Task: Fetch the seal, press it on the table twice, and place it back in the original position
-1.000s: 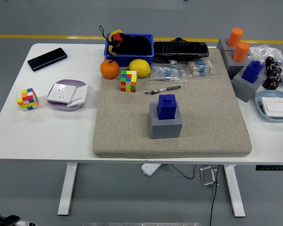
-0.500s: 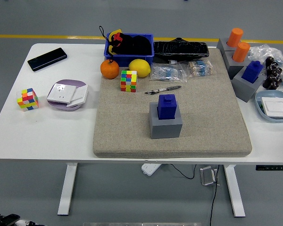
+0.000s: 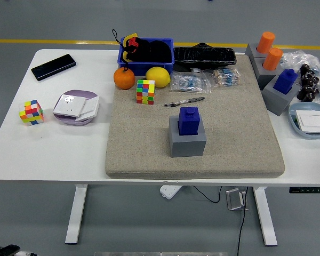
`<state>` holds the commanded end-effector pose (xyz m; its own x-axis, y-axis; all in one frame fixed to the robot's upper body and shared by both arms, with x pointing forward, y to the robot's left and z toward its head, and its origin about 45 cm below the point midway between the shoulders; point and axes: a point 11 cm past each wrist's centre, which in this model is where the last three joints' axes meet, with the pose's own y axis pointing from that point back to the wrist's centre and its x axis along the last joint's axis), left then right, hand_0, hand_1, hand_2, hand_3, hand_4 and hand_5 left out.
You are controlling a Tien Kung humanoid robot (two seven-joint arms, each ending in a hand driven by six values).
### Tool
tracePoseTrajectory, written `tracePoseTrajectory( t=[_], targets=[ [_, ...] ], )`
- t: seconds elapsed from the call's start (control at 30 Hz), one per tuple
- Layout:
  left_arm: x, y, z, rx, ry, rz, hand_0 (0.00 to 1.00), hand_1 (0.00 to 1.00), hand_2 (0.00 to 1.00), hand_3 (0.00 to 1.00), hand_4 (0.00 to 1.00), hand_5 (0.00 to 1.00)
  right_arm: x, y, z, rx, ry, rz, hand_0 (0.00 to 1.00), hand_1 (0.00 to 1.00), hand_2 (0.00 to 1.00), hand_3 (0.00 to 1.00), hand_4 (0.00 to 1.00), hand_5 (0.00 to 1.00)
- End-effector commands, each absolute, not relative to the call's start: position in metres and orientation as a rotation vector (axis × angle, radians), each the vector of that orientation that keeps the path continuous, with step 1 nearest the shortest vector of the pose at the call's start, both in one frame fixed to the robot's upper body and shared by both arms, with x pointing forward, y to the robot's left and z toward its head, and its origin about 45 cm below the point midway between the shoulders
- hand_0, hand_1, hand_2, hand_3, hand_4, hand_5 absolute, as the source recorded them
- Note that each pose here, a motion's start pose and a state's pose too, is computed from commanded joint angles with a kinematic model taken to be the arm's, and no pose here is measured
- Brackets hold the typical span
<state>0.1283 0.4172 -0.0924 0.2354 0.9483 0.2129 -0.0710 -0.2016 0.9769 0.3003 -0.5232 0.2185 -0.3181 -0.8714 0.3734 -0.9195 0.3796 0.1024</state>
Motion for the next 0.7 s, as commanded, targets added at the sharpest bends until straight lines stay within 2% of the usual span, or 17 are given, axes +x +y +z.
tracePoseTrajectory(
  t=[0.7],
  targets=[
    [0.1287,0.4183,-0.0918,1.438,0.881,1.188,0.719,0.692,0.678,0.747,0.676,0.265,0.3022,-0.5200,0.2148,1.565,-2.258,0.174,0.848,0.781,0.764,0.743,0.908,0.349]
  ],
)
